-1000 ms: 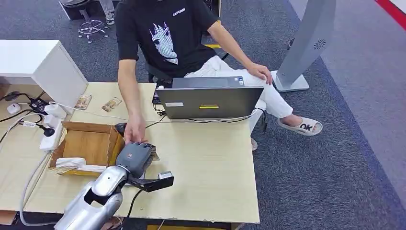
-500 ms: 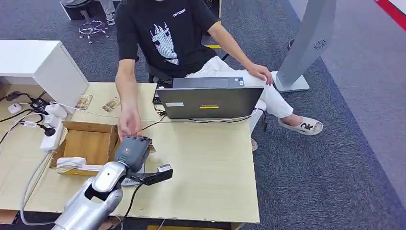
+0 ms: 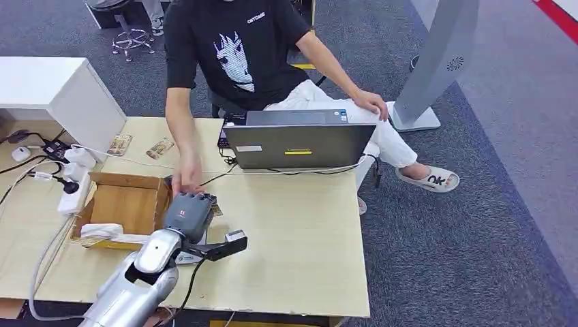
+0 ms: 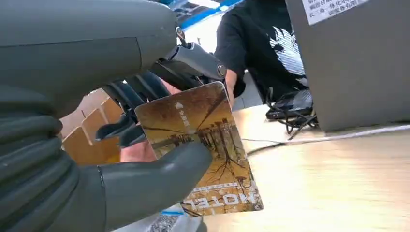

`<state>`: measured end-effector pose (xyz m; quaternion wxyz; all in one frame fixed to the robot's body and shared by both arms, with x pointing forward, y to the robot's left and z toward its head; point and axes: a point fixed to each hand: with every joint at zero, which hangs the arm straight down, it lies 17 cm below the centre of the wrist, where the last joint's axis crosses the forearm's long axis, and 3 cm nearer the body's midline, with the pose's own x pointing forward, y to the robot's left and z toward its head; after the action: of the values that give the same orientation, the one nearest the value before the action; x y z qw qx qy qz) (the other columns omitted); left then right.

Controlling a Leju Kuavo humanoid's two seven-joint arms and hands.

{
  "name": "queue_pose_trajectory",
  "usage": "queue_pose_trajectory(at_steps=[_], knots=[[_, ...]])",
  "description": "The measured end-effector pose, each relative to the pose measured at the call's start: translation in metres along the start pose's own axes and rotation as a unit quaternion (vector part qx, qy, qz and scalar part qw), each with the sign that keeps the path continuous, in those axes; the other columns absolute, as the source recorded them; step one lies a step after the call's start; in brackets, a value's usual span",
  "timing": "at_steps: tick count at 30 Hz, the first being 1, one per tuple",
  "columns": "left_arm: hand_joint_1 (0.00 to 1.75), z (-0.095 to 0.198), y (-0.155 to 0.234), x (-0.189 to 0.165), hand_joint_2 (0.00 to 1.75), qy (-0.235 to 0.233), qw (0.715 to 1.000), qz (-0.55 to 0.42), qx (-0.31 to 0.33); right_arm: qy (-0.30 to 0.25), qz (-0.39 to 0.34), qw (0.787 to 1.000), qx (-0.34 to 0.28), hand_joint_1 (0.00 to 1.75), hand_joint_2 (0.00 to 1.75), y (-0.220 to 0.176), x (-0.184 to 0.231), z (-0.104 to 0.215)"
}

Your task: Pass the card to the sensor for recognition and then transmit it.

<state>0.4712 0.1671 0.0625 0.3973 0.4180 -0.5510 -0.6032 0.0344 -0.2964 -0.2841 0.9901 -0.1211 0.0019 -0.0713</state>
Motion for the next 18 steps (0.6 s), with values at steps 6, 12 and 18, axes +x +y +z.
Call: queue_pose_trajectory(at_steps=[6,12,18], knots=[[1.75,0.006,-0.009,0.003,1.75,-0.007,1.000,0.006,-0.021,0.002,-0.007,1.000,0.000,0.00,1.75,0.000,-0.001,0.000],[1.75,0.023,-0.029,0.003,1.75,-0.022,0.998,0.024,-0.060,0.005,-0.015,1.000,-0.003,0.00,1.75,-0.001,-0.002,0.000],[1.75,0.032,-0.034,-0.002,1.75,-0.021,0.997,0.020,-0.066,0.005,-0.015,1.000,-0.004,0.00,1.75,-0.002,-0.003,-0.001]])
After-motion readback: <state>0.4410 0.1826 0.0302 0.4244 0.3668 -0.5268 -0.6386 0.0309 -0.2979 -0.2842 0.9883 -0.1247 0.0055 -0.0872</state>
